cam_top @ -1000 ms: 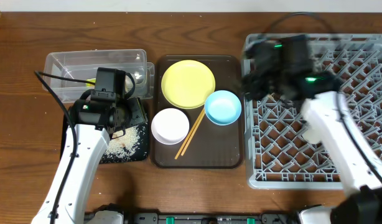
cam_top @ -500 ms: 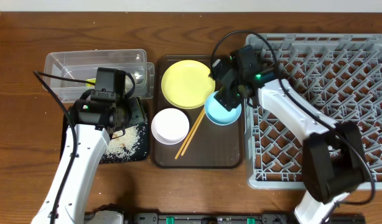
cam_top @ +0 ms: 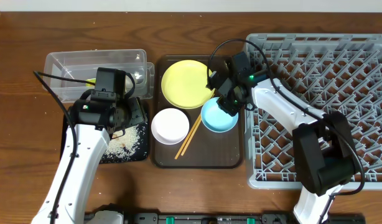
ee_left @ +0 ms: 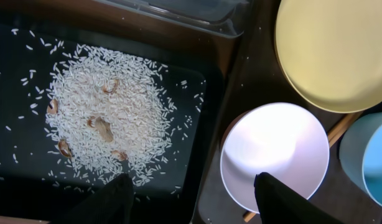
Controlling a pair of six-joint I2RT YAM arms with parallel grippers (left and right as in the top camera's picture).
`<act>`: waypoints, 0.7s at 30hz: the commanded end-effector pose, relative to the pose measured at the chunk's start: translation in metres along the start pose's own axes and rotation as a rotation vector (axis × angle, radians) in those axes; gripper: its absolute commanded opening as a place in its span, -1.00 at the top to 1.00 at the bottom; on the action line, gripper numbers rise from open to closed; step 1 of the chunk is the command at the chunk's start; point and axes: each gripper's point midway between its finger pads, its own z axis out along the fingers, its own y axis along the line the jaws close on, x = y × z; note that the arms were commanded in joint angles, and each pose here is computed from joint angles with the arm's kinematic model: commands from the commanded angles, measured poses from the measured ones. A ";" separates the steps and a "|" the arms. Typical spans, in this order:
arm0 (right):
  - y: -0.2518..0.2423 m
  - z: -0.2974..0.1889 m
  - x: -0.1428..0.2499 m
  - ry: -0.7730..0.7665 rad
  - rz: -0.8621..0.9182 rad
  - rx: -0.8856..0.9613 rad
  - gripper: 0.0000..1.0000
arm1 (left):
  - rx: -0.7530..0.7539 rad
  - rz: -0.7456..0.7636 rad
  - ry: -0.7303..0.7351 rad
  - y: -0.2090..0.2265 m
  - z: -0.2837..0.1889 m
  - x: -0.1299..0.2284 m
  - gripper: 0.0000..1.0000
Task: Sort waste into correct bins and load items into the dishwasher rack
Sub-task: 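Grasp the light-blue bowl with the right gripper and lift it, then place the light-blue bowl in the back of the dish rack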
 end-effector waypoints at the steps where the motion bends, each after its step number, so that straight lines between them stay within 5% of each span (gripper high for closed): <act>1: -0.001 0.004 0.000 0.017 0.039 0.023 0.37 | -0.021 -0.012 0.006 0.004 0.002 0.001 -0.31; 7: -0.012 -0.013 -0.007 -0.004 0.066 0.096 0.98 | -0.021 -0.012 0.006 0.004 0.002 0.001 -0.31; 14: -0.028 -0.070 -0.030 -0.120 0.081 0.223 0.98 | -0.021 -0.012 0.006 0.004 0.002 0.001 -0.32; 21: -0.087 -0.169 -0.032 -0.243 0.219 0.624 0.98 | -0.021 -0.012 0.006 0.004 0.002 0.001 -0.33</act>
